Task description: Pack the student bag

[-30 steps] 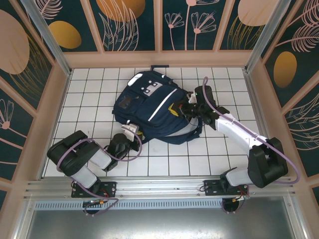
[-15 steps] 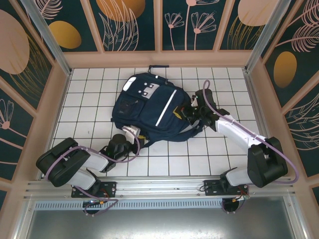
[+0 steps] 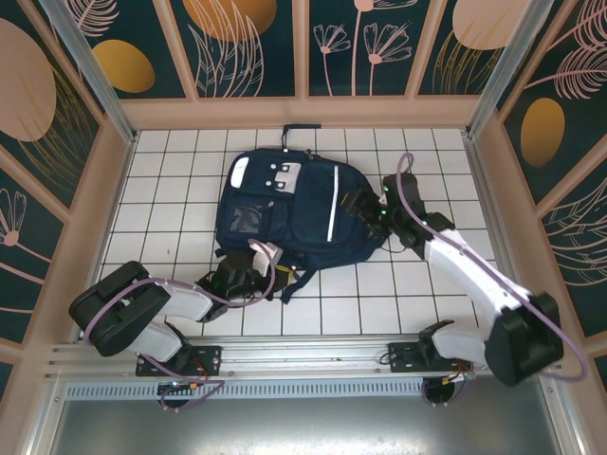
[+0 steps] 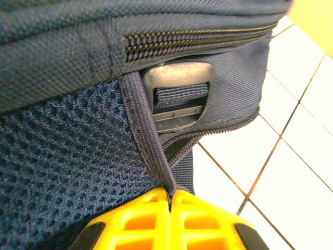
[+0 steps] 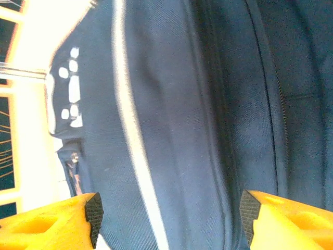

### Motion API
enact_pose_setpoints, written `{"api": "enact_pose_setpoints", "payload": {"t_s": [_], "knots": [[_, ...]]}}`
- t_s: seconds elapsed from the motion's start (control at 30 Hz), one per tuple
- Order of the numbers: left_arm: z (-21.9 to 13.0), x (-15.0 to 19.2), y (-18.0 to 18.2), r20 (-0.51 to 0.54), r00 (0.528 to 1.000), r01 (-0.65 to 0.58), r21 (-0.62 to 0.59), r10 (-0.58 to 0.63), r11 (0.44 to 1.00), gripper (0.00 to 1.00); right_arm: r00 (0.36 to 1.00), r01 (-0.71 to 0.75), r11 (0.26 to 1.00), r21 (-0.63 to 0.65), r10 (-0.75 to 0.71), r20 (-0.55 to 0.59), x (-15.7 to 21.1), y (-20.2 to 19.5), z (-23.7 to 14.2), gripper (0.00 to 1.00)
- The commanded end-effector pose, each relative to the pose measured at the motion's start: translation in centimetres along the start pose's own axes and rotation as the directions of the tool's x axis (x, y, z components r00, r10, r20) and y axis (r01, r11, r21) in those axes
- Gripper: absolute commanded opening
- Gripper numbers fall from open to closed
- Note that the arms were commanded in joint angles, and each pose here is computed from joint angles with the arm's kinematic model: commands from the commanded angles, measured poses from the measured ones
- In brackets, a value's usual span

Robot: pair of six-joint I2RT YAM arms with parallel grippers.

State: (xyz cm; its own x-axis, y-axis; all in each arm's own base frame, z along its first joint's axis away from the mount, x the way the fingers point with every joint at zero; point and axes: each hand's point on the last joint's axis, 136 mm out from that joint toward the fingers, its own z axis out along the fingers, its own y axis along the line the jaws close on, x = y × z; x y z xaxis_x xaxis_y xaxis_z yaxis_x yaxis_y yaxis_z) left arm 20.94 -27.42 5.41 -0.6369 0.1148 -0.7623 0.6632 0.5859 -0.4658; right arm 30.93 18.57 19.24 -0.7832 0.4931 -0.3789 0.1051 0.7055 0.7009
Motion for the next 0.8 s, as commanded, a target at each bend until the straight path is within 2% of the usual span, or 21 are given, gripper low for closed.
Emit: {"api": "enact_pose_setpoints", "payload": {"t_s": [0.0, 0.07, 0.17, 0.23, 0.3, 0.37, 0.5, 0.77], "knots": [[0.0, -0.9, -2.9, -0.024, 0.999, 0.025, 0.124, -0.022, 0.992, 0.00, 0.974, 0.219, 0.975, -0.020, -0.218, 0.056, 1.4, -0.4, -3.3, 0.67], [0.1, -1.4, -3.5, -0.033, 0.999, 0.044, 0.151, -0.039, 0.988, 0.00, 0.962, 0.271, 0.949, -0.161, -0.271, 0.020, 4.1, 0.7, -4.1, 0.62], [0.4, -2.3, -4.6, -0.040, 0.997, 0.079, 0.202, -0.073, 0.976, 0.00, 0.927, 0.330, 0.871, -0.364, -0.371, -0.048, 9.7, 0.7, -4.1, 0.57], [0.8, -2.6, -5.0, -0.053, 0.995, 0.096, 0.225, -0.086, 0.970, 0.00, 0.919, 0.313, 0.852, -0.420, -0.383, -0.093, 12.3, -0.1, -3.6, 0.51], [1.2, -2.7, -5.3, -0.065, 0.993, 0.112, 0.239, -0.100, 0.964, 0.00, 0.913, 0.258, 0.823, -0.505, -0.379, -0.150, 14.2, 0.1, -3.1, 0.49], [1.4, -2.7, -5.3, -0.073, 0.992, 0.122, 0.245, -0.107, 0.962, 0.00, 0.906, 0.211, 0.808, -0.549, -0.373, -0.201, 15.4, -0.1, -2.3, 0.50], [1.5, -2.6, -5.2, -0.075, 0.990, 0.134, 0.247, -0.119, 0.960, 0.00, 0.874, 0.129, 0.821, -0.556, -0.359, -0.327, 17.5, -1.5, 0.1, 0.51], [1.8, -2.8, -5.2, -0.091, 0.985, 0.168, 0.265, -0.149, 0.949, 0.00, 0.855, 0.113, 0.800, -0.589, -0.380, -0.353, 18.4, -1.6, 2.5, 0.54]]}}
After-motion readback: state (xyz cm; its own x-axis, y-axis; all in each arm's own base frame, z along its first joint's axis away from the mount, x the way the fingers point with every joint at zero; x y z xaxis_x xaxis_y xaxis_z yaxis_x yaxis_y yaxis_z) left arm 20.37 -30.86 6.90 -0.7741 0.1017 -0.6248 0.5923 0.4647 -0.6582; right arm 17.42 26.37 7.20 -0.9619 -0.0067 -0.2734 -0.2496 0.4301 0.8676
